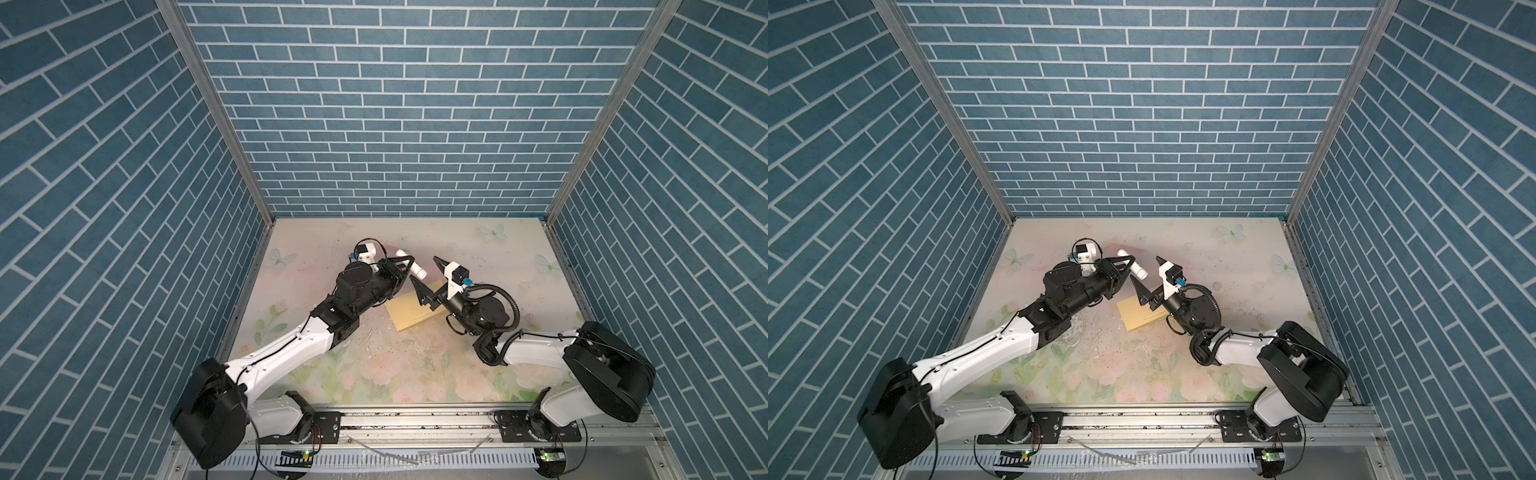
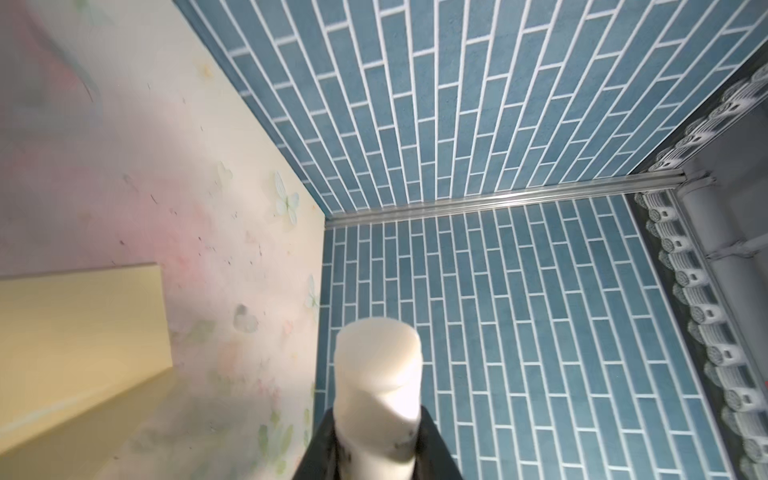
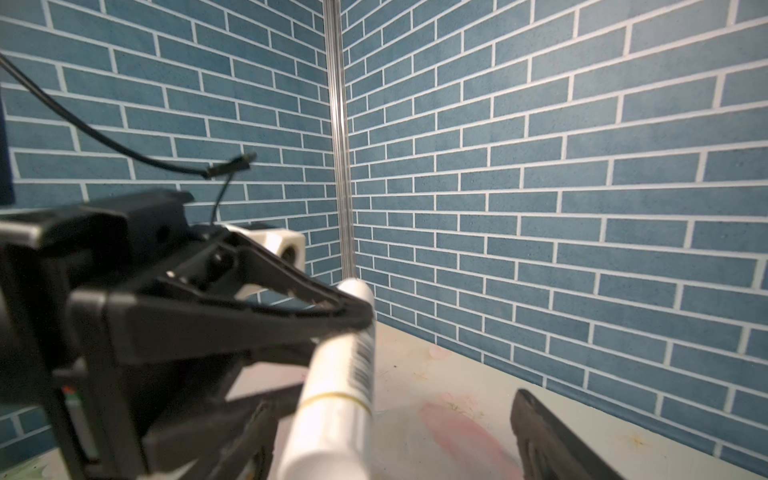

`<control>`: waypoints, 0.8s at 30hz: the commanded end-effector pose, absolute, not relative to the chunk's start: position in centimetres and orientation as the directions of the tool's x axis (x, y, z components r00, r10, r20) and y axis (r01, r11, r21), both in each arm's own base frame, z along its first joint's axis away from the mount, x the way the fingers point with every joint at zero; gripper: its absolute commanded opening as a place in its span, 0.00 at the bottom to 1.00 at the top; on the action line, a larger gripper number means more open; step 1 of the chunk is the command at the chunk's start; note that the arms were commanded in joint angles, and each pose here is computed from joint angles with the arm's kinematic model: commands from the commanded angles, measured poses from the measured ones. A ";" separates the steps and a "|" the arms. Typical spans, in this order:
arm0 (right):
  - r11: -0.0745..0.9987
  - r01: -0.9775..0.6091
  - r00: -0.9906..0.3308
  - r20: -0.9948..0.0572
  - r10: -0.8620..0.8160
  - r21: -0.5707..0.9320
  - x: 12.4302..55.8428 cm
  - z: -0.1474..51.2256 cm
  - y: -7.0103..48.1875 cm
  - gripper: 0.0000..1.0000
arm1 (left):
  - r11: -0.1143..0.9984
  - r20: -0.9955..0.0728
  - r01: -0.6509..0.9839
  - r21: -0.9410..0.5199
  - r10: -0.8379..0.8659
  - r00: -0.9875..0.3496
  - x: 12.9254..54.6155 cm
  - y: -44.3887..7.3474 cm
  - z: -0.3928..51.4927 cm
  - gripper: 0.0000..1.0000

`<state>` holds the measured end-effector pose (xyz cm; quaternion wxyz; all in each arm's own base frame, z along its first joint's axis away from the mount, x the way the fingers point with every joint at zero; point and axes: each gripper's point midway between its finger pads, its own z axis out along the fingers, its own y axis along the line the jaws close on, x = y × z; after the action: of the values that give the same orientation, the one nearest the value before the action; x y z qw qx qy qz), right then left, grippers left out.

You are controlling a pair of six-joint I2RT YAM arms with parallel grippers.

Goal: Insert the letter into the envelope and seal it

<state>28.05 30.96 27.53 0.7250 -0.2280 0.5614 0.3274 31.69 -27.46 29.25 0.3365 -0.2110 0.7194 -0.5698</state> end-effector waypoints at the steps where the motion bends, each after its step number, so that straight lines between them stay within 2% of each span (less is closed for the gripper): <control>1: 0.732 -0.673 0.079 -0.974 0.213 0.105 28.3 26.7 29.2 0.88 | 0.595 -0.567 0.188 -0.782 -0.552 -0.611 31.4 -25.0 27.8 0.00; 4: 0.769 -0.625 -0.013 -0.986 0.164 0.136 28.6 25.3 28.1 0.89 | 0.693 -0.696 0.277 -0.666 -0.441 -0.567 30.9 -24.3 27.2 0.00; 8: 0.820 -0.549 -0.119 -0.986 0.117 0.164 28.6 23.6 26.3 0.90 | 0.747 -0.786 0.372 -0.551 -0.316 -0.531 30.3 -24.3 25.9 0.00; 16: 0.901 -0.398 -0.340 -0.940 0.027 0.170 27.7 19.1 22.5 0.90 | 0.737 -0.858 0.520 -0.432 -0.158 -0.490 28.9 -25.2 24.4 0.00; 24: 0.945 -0.255 -0.495 -0.867 0.055 0.205 25.9 16.6 18.9 0.93 | 0.722 -0.895 0.600 -0.346 -0.061 -0.443 27.9 -25.4 23.7 0.00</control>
<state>26.42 20.97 17.90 0.5350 -0.1071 0.8183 0.1806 28.57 -25.25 23.61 0.4856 0.1324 0.7958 -0.3367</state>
